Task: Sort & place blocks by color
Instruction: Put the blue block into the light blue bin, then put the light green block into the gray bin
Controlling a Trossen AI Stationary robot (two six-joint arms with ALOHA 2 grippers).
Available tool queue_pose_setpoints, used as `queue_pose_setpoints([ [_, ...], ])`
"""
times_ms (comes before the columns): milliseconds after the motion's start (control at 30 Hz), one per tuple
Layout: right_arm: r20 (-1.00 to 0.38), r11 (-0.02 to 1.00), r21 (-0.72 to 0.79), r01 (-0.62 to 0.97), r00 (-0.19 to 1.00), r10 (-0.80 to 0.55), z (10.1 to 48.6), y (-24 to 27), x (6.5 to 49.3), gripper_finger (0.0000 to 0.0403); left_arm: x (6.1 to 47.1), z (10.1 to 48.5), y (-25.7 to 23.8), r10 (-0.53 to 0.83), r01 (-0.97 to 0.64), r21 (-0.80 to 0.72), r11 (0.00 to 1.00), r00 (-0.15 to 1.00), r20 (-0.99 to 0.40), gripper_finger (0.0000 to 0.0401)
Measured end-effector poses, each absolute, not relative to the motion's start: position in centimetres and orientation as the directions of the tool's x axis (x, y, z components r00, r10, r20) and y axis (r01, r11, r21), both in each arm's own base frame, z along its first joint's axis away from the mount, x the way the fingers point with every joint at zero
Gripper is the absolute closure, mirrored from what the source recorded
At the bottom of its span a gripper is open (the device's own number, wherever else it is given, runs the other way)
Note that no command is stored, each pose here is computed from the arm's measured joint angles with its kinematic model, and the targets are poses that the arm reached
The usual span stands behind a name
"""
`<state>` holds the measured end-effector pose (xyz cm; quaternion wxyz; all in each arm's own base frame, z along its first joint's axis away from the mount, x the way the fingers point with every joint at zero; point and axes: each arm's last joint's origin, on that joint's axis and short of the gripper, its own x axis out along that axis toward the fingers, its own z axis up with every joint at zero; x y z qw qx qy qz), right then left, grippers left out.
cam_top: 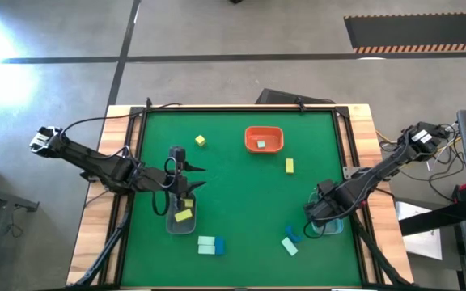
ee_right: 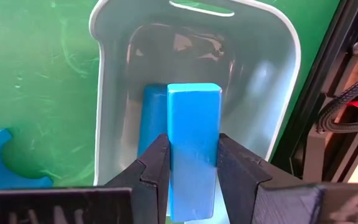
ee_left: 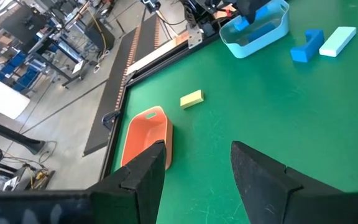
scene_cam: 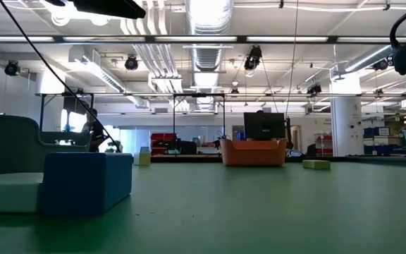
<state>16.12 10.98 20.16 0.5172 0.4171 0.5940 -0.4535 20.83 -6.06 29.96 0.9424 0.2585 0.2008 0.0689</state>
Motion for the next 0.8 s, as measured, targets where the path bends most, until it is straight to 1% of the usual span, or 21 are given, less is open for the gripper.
queue_pose_setpoints([
  [133,-0.992,0.244,-0.111,0.963,-0.12,0.024,20.1,11.0,16.15,0.031,20.83,29.96,-6.06,0.234,-0.026,0.515,0.857,0.91,-0.343,0.0235],
  [200,-0.992,0.25,-0.115,0.961,-0.124,0.021,20.01,11.05,16.17,0.0301,20.82,29.96,-6.06,0.234,-0.027,0.515,0.857,0.91,-0.343,0.0235],
  [433,-0.992,0.25,-0.116,0.961,-0.125,0.02,20.05,11.03,16.13,0.0233,20.83,29.96,-6.05,0.236,-0.028,0.515,0.857,0.909,-0.343,0.0235],
  [533,-0.992,0.25,-0.116,0.961,-0.125,0.02,20.07,11.01,16.11,0.0212,20.83,29.96,-6.05,0.236,-0.028,0.515,0.857,0.909,-0.343,0.0235],
  [633,-0.992,0.25,-0.111,0.962,-0.12,0.023,20.17,10.98,16.06,0.0203,20.83,29.96,-6.05,0.236,-0.029,0.513,0.858,0.909,-0.343,0.0235],
  [800,-0.995,0.252,-0.089,0.964,-0.099,0.029,20.72,11.01,16.14,0.02,20.83,29.96,-6.03,0.236,-0.03,0.513,0.858,0.909,-0.342,0.0235],
])
